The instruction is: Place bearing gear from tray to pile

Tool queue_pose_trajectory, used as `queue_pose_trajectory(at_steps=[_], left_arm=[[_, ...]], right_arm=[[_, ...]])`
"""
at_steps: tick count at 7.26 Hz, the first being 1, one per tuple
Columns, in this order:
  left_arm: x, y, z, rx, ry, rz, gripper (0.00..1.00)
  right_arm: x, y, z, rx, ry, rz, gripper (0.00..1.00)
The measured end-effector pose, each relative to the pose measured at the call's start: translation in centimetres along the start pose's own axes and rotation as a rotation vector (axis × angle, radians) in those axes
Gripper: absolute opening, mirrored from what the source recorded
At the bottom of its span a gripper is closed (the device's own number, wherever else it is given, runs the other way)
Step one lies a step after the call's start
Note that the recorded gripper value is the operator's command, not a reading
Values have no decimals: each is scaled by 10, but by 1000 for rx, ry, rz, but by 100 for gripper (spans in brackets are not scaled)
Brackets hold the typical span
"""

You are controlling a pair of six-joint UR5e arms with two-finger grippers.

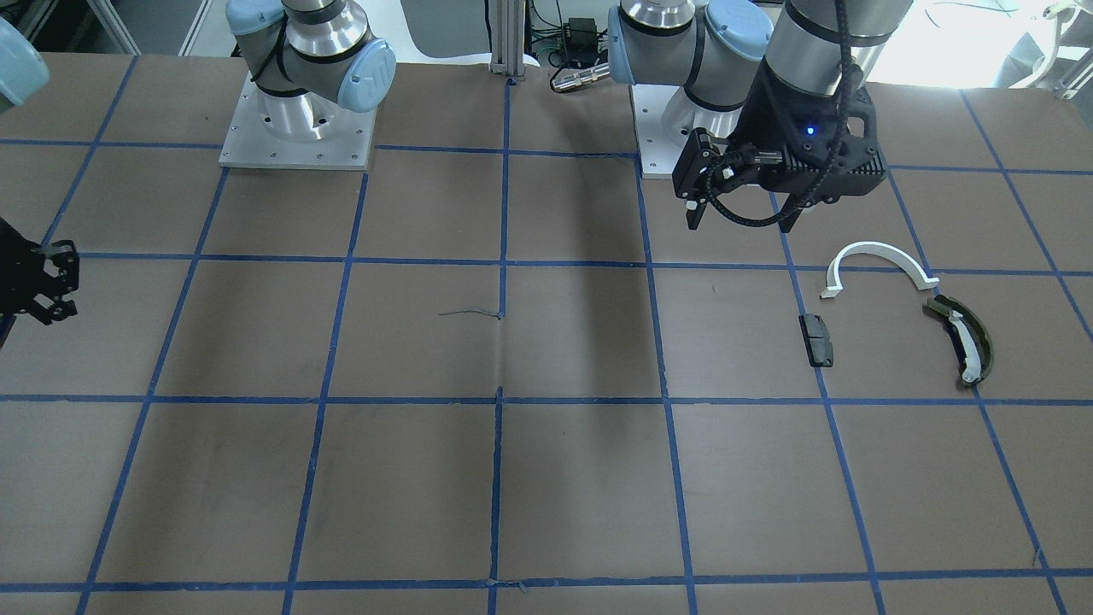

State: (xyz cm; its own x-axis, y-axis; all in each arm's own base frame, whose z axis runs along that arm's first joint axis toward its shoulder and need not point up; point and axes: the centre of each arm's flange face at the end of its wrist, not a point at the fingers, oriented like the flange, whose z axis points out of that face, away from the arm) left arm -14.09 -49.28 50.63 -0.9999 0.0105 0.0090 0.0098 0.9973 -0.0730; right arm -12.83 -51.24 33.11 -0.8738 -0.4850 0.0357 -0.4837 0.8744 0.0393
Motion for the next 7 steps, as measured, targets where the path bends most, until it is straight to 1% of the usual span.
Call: queue_pose_trajectory(at_steps=[1,2,3,4,5,6,7], left_arm=[[0,0,0,0,0,0,100],[0,0,0,-1,0,-1,100],[0,0,0,0,0,0,100],[0,0,0,0,0,0,100],[0,0,0,0,0,1,100],[-1,-1,0,2,0,3,100],[-1,-1,0,4,-1,3,100]], right_arm=[[-22,-18,-1,9,-16,76,1],[-56,-49,0,26,-38,146,1],[-111,-90,2,31,-54,206,1],[-171,-126,9,26,-67,275,1],[-226,-155,23,29,-74,349,1],[-283,-182,41,56,-74,407,2],[-335,-202,62,81,-77,444,3]])
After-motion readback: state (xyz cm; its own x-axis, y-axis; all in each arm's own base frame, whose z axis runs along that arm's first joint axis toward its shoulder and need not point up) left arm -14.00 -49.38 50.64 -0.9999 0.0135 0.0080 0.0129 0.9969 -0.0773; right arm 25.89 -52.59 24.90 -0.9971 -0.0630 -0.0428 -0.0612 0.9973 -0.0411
